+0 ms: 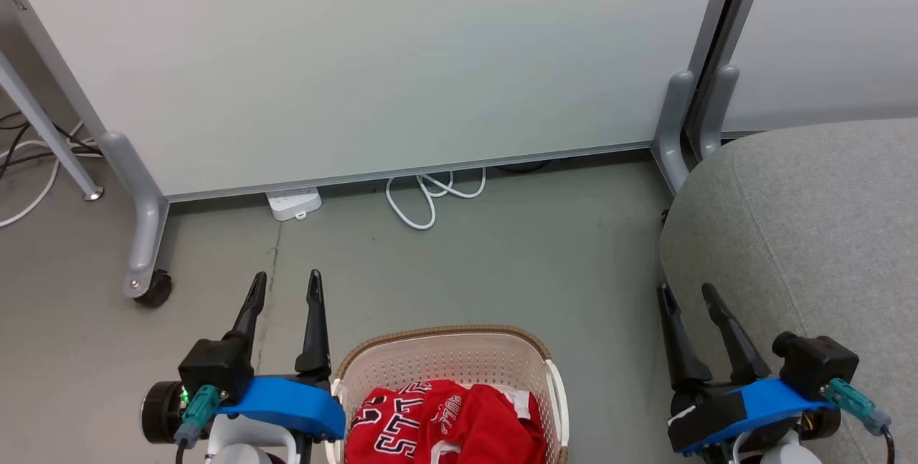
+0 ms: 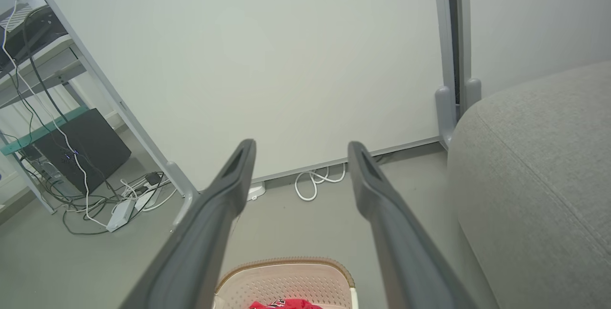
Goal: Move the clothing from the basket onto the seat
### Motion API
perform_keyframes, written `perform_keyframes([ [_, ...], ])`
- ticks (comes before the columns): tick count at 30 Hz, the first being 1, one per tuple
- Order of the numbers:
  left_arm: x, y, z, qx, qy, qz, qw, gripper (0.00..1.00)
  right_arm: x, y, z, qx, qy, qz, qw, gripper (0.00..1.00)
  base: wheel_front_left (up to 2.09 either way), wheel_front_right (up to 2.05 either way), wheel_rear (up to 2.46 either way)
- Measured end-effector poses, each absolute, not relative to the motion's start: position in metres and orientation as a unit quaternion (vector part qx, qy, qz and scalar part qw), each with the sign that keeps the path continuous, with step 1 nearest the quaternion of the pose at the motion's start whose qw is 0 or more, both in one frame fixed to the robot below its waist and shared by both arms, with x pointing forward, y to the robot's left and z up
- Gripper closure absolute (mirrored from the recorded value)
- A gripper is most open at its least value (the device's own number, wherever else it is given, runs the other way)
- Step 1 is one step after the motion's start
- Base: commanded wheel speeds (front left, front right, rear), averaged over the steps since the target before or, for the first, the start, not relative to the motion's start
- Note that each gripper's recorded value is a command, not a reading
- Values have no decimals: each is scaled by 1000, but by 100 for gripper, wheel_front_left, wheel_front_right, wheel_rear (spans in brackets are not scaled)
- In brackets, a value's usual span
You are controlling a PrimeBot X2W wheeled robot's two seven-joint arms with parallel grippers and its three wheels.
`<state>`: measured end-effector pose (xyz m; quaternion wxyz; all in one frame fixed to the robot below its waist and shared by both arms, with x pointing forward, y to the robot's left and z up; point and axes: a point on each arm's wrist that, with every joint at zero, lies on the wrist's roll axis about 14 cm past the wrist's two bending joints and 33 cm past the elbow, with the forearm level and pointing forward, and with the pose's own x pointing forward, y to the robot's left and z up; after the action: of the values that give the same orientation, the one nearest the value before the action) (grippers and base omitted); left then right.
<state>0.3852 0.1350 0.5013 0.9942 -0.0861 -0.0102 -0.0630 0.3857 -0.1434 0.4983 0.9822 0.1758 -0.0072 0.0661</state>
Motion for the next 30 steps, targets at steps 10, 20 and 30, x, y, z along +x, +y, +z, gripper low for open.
perform_keyframes([
  [10, 384, 131, 501, -52, -17, -73, 996, 0, 385, -141, 499, 143, -14, 73, 987, 0, 0, 0, 0],
  [20, 383, 127, 502, -17, -25, -82, 996, 0, 386, -138, 500, 114, -20, 81, 990, 0, 0, 0, 0],
  [30, 383, 124, 499, -2, -25, -89, 996, 0, 386, -137, 497, 99, -18, 85, 991, 0, 0, 0, 0],
])
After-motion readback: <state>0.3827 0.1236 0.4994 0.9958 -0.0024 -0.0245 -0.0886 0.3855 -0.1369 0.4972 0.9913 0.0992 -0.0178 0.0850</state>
